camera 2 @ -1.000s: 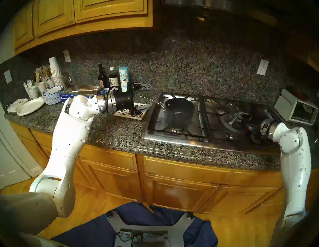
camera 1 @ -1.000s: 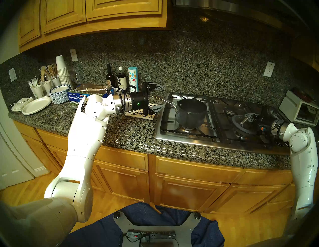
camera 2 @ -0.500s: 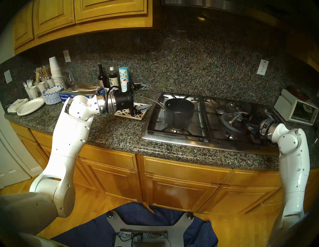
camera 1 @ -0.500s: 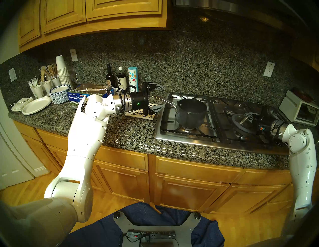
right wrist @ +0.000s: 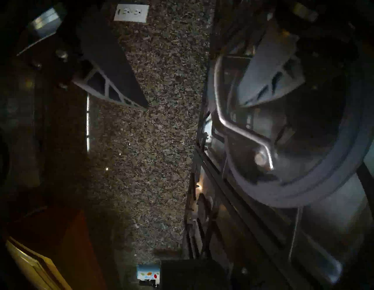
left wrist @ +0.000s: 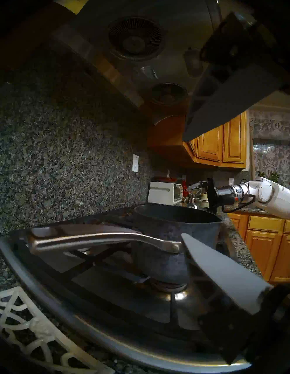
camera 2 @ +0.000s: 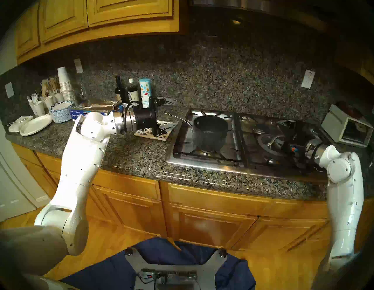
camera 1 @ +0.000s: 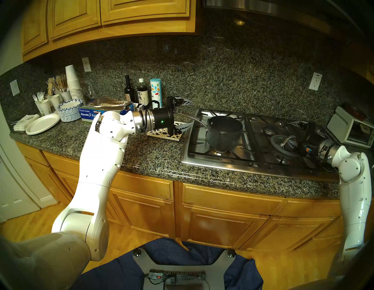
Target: Pick up the pot, put it on the stove, take off the pot lid
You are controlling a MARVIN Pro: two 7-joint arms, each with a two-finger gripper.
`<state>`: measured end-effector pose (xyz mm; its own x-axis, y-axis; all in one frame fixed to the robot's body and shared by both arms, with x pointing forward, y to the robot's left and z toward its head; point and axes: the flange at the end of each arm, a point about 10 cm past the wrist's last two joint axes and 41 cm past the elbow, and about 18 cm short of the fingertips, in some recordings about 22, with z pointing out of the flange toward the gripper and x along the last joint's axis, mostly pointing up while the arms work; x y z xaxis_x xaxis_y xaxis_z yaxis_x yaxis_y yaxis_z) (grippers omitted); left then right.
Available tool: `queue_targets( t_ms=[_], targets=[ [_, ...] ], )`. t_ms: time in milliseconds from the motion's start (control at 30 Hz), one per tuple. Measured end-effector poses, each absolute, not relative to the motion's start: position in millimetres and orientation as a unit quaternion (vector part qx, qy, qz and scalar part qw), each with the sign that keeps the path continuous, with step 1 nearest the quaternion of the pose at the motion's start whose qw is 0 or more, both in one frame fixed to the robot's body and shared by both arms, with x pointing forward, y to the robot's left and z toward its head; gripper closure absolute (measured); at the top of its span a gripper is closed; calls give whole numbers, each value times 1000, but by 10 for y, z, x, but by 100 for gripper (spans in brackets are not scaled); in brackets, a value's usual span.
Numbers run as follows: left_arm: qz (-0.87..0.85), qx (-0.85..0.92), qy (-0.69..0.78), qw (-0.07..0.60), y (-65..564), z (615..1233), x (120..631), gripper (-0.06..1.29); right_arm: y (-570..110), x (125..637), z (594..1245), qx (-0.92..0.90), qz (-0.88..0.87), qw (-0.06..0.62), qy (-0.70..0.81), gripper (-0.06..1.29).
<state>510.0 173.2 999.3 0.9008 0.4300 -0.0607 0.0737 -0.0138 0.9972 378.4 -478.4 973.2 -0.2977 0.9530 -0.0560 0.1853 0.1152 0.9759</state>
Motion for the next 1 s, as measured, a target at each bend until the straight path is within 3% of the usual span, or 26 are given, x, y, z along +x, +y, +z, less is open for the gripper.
queue_targets(
  t_ms=[167,1000],
  targets=[
    [131,700,180,679,1732,9994,5100,0,-4774,3751,9732,448,492,388,638,17],
    [131,700,180,679,1732,9994,5100,0,-4763,3501,9850,460,467,377,654,9]
  ],
)
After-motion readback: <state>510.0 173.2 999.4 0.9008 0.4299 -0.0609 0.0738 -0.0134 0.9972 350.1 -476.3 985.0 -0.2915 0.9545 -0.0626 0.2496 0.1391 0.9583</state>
